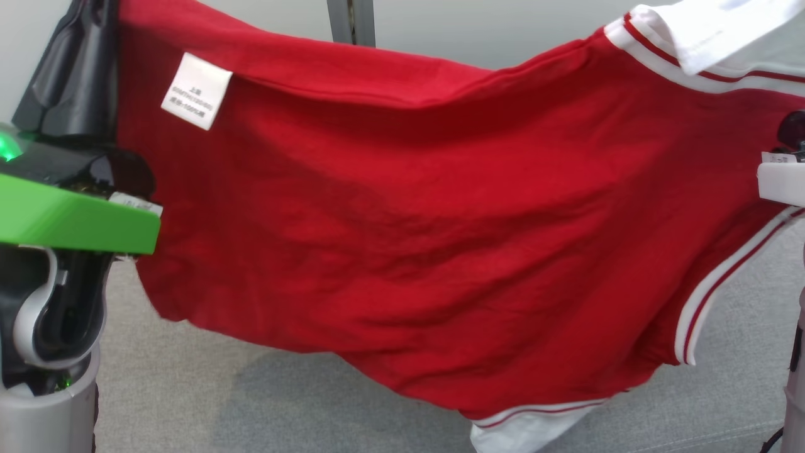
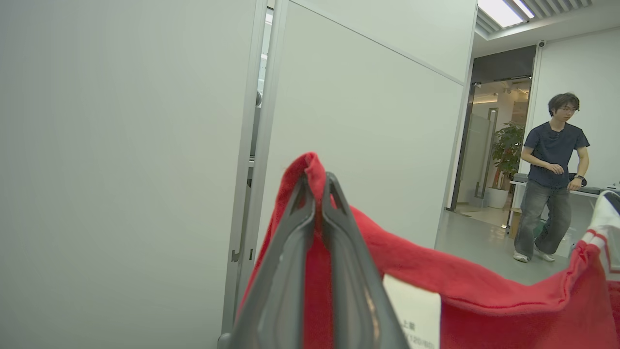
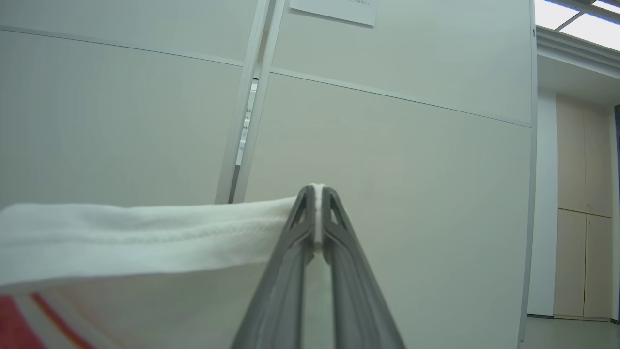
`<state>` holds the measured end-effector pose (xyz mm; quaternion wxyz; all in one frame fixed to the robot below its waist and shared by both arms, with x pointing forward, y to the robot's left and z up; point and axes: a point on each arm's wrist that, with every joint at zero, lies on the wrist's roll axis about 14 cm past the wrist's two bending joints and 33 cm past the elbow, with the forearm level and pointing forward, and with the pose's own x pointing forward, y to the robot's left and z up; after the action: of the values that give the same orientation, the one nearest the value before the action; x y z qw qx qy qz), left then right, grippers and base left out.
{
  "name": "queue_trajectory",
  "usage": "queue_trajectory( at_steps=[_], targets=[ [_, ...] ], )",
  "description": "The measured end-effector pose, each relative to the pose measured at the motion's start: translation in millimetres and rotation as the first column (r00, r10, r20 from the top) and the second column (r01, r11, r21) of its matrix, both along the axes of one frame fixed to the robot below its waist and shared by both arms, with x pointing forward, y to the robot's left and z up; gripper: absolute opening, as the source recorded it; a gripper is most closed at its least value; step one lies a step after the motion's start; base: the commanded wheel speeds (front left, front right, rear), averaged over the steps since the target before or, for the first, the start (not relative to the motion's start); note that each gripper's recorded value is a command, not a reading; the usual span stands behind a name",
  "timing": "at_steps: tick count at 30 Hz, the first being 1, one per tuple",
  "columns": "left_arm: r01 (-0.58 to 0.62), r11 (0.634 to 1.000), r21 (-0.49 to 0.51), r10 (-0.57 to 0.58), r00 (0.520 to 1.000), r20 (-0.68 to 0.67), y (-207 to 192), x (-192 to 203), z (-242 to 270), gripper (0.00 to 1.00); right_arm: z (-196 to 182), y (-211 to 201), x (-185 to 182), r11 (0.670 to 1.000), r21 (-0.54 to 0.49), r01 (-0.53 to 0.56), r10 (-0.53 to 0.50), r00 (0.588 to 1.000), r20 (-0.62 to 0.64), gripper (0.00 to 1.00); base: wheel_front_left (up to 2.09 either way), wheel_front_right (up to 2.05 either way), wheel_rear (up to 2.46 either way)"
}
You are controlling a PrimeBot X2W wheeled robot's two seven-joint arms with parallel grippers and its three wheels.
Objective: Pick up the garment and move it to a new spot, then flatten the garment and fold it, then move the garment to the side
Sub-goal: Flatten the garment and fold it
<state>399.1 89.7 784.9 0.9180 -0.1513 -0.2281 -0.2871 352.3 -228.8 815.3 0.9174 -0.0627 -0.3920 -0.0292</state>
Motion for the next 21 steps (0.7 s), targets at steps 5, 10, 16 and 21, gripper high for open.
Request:
queue_trajectory(
  at_steps=[5,10,16,21],
  targets=[
    [-0.010,0.999,0.051,0.013,0.998,-0.054,-4.0,25.6,-21.6,0.00,-16.4,6.0,26.1,1.000,-0.012,-0.018,0.017,0.997,-0.075,0.00,0.00,0.00,0.00],
    [-0.042,0.995,0.090,0.053,0.992,-0.118,-1.5,69.4,-48.7,0.00,-38.9,19.3,76.4,0.998,-0.019,-0.065,0.061,0.985,-0.163,0.00,0.00,0.00,0.00],
    [-0.121,0.980,0.160,0.140,0.983,-0.117,6.8,141.4,-55.9,0.00,-35.5,42.3,155.3,0.988,-0.127,-0.086,0.061,0.979,-0.194,0.00,0.00,0.00,0.00],
    [-0.203,0.962,0.180,0.221,0.971,-0.089,15.6,199.9,-56.6,0.00,-31.8,65.4,217.3,0.972,-0.218,-0.091,0.049,0.981,-0.190,0.00,0.00,0.00,0.00]
  ],
)
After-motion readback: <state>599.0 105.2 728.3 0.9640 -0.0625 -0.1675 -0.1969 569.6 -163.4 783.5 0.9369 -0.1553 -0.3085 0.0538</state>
